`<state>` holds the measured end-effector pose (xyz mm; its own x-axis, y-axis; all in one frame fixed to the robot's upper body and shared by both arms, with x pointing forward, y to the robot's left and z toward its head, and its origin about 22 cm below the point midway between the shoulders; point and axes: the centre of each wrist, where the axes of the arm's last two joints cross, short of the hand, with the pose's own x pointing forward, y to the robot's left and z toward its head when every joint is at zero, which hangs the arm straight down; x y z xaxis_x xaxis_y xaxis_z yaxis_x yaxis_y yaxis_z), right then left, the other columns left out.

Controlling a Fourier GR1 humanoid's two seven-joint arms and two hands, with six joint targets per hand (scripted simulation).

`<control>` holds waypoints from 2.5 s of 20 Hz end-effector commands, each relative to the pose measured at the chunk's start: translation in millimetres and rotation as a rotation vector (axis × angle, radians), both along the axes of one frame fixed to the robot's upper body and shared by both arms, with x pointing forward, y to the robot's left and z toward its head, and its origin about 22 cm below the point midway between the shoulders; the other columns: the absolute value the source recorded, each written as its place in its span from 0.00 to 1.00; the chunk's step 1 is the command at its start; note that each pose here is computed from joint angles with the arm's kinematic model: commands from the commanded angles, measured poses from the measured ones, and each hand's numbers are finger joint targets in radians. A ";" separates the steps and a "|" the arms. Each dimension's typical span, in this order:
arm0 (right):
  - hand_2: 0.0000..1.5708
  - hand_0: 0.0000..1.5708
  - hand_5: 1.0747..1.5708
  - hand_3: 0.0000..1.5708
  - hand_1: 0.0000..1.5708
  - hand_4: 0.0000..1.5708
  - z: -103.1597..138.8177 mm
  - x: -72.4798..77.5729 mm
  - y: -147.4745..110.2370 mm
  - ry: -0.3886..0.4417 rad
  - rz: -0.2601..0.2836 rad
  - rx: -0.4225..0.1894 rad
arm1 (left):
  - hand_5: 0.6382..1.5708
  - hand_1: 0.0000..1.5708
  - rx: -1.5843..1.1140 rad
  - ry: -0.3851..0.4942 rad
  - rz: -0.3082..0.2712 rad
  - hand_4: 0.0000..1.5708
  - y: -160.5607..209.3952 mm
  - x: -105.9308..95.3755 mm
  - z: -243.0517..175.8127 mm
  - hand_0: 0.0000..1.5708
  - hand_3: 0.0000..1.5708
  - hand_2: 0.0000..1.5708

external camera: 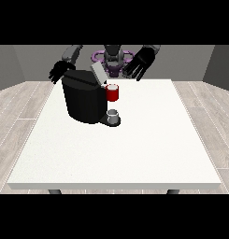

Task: Insert the coffee pod into the coffee machine and close the lid

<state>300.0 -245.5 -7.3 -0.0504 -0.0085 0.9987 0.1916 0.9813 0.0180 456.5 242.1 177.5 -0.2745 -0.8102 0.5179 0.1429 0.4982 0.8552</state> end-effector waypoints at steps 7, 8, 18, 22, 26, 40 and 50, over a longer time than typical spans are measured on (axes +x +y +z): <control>0.00 0.00 1.00 0.00 0.00 0.31 -37.1 -49.0 -29.1 0.098 -0.046 -0.003 | 1.00 0.00 -0.622 0.184 0.052 0.00 19.9 -30.6 -111.2 0.00 0.00 0.00; 0.00 0.00 1.00 0.00 0.00 0.31 -46.3 -55.8 -11.4 0.141 -0.046 -0.014 | 1.00 0.00 -0.643 0.213 0.053 0.00 15.4 -38.3 -129.4 0.00 0.00 0.00; 0.00 0.00 1.00 0.00 0.00 0.00 19.0 -28.9 -19.4 0.068 0.129 -0.073 | 1.00 0.00 -0.840 0.362 0.177 0.00 29.5 -88.9 -206.6 0.00 0.00 0.00; 0.00 0.00 1.00 0.00 0.00 0.00 46.7 -7.3 -29.1 -0.008 0.149 -0.093 | 1.00 0.00 -0.900 0.338 0.113 0.00 14.1 -95.3 -211.6 0.00 0.00 0.00; 0.00 0.00 1.00 0.00 0.00 0.00 49.5 -0.3 -34.2 0.036 0.174 -0.132 | 1.00 0.00 -0.959 0.387 0.073 0.09 -14.1 -100.8 -213.2 0.00 0.00 0.00; 0.00 0.00 1.00 0.00 0.00 0.00 57.8 27.2 16.0 -0.025 0.298 -0.122 | 1.00 0.00 -1.004 0.279 0.109 0.00 -14.1 -136.5 -199.5 0.00 0.00 0.00; 0.00 0.00 1.00 0.00 0.00 0.00 44.0 38.2 9.2 -0.025 0.320 -0.126 | 1.00 0.00 -0.980 0.214 0.120 0.00 22.2 -152.7 -173.9 0.00 0.00 0.00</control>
<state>340.7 -241.8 49.5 -0.0853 0.0916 0.9921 -0.0983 0.9901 -0.0999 313.1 250.0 0.0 -0.0374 -0.0044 0.9993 0.1719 0.9851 0.0108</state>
